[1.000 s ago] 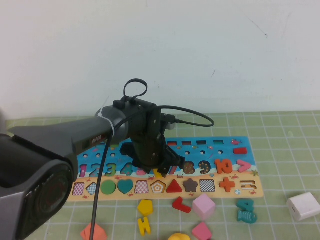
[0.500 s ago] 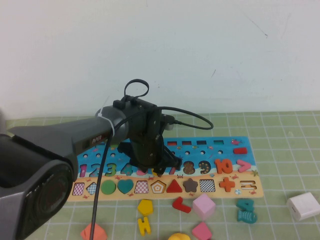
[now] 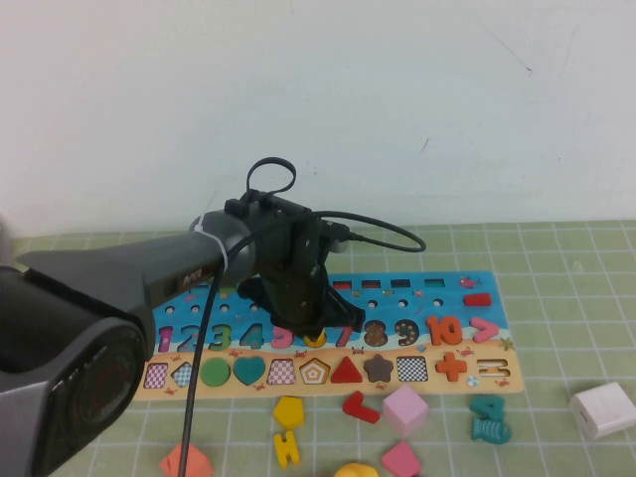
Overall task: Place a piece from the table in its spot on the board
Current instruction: Place the "number 6" into the hole of the number 6
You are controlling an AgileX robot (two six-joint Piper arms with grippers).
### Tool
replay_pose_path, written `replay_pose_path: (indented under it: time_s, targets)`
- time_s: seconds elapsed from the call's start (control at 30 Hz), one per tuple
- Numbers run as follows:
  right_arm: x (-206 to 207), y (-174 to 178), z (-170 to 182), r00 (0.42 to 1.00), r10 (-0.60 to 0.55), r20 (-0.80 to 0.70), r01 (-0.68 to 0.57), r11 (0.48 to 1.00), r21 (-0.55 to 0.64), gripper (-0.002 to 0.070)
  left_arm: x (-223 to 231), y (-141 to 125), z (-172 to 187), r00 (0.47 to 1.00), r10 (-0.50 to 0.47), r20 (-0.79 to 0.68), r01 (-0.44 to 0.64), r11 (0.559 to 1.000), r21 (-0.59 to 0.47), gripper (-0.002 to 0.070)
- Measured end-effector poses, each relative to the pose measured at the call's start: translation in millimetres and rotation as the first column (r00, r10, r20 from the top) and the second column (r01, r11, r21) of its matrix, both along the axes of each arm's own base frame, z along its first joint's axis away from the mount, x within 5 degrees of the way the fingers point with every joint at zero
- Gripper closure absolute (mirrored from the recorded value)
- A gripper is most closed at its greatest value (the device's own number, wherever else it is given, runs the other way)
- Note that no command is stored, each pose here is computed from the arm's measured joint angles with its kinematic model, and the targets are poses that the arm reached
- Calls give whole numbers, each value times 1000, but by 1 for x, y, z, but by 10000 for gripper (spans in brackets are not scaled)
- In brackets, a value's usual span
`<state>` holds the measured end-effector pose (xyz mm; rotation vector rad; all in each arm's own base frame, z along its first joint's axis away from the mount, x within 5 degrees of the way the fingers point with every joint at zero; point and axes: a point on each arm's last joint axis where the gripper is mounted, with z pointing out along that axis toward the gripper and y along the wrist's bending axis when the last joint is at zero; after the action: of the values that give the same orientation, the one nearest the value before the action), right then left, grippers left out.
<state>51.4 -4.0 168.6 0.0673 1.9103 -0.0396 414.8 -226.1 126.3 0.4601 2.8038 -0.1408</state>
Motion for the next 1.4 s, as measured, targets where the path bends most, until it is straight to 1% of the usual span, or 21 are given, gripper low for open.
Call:
replay_pose_path:
  time_s: [0.2,0.33,0.53,0.63,0.77,0.9,0.97,1.2,1.4]
  targets:
    - [0,0,0,1000,0,0,0,1000,0,603,-1,0,0,1000,4,-8,-4,1000,-4,631]
    - [0,0,0,1000,0,0,0,1000,0,603,-3,1,-1,999,-15,-30,16,1000,15,661]
    - [0,0,0,1000,0,0,0,1000,0,603,-5,2,1,998,-19,-53,20,999,28,674]
    - [0,0,0,1000,0,0,0,1000,0,603,-6,2,17,1000,-19,-21,20,1000,12,675]
    - [0,0,0,1000,0,0,0,1000,0,603,-1,0,47,997,-18,73,21,999,-37,676]
    - [0,0,0,1000,0,0,0,1000,0,603,9,-4,61,987,-9,162,23,996,-84,676]
    - [0,0,0,1000,0,0,0,1000,0,603,14,-3,56,986,-3,169,19,996,-88,676]
    - [0,0,0,1000,0,0,0,1000,0,603,20,1,21,994,6,106,0,999,-55,676]
    - [0,0,0,1000,0,0,0,1000,0,603,22,0,14,994,12,109,-5,998,-64,676]
